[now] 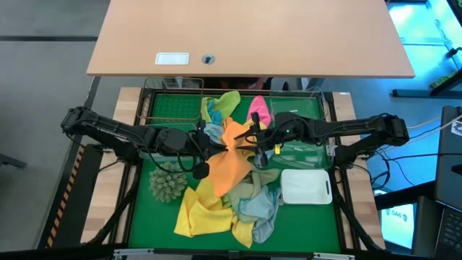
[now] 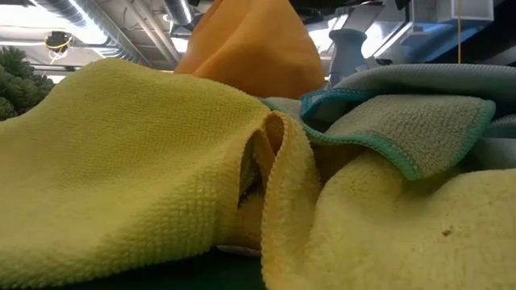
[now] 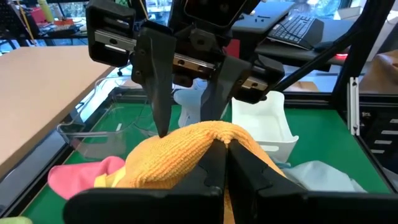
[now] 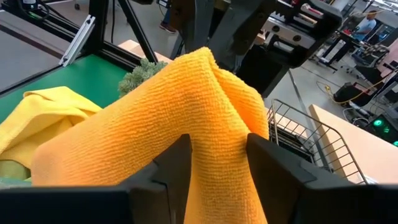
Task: Sort microfiber towel by color & place in baskets
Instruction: Put the orange microfiber towel into the top right transparent bin
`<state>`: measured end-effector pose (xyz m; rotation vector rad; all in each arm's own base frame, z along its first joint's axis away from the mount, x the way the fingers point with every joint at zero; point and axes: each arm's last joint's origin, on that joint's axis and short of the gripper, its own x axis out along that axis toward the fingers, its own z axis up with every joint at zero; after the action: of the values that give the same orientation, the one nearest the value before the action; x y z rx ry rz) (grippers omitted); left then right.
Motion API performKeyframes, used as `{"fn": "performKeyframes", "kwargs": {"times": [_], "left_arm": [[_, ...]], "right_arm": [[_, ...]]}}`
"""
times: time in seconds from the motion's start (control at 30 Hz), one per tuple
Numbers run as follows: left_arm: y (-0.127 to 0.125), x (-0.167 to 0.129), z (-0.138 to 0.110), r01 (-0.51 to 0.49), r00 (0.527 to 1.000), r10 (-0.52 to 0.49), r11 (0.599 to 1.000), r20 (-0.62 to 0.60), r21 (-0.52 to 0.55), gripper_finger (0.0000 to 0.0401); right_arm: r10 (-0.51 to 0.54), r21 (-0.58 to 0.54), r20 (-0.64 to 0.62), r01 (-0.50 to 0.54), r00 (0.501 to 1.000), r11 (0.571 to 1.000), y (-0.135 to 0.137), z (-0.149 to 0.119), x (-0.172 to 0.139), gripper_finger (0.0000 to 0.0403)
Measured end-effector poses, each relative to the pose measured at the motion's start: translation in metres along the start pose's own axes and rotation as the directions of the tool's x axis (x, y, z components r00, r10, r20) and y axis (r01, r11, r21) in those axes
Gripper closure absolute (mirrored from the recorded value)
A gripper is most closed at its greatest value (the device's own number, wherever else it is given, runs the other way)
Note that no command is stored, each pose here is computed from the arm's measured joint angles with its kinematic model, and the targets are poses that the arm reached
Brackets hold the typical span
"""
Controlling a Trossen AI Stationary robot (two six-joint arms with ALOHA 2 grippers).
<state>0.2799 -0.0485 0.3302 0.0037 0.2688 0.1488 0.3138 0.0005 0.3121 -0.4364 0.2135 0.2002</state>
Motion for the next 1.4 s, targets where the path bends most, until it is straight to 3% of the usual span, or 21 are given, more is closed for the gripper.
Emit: {"fn": "performKeyframes", "kwargs": {"times": [0.4, 0.57, 0.97, 1.4], "left_arm": [[0.0, 0.0, 0.0, 0.0, 1.0, 0.0, 1.0, 0.0, 0.0, 0.0401], [0.0, -0.001, -0.001, -0.001, 1.0, 0.001, 1.0, -0.014, 0.004, 0.0379], [0.007, -0.016, -0.014, -0.022, 0.983, 0.024, 1.0, -0.183, 0.016, 0.0258], [0.011, -0.018, -0.001, -0.037, 0.996, 0.035, 0.999, -0.077, -0.021, 0.0248]], "right_arm": [[-0.001, -0.002, 0.003, 0.001, 1.0, 1.0, 0.0, 0.0, 0.0, 0.0394], [-0.003, -0.003, 0.007, 0.003, 1.0, 1.0, 0.0, 0.001, 0.0, 0.0389], [0.004, 0.0, -0.004, -0.004, 1.0, 1.0, -0.005, 0.01, -0.002, 0.04], [0.016, 0.0, 0.006, -0.016, 1.0, 1.0, -0.009, 0.021, -0.005, 0.0401]]}}
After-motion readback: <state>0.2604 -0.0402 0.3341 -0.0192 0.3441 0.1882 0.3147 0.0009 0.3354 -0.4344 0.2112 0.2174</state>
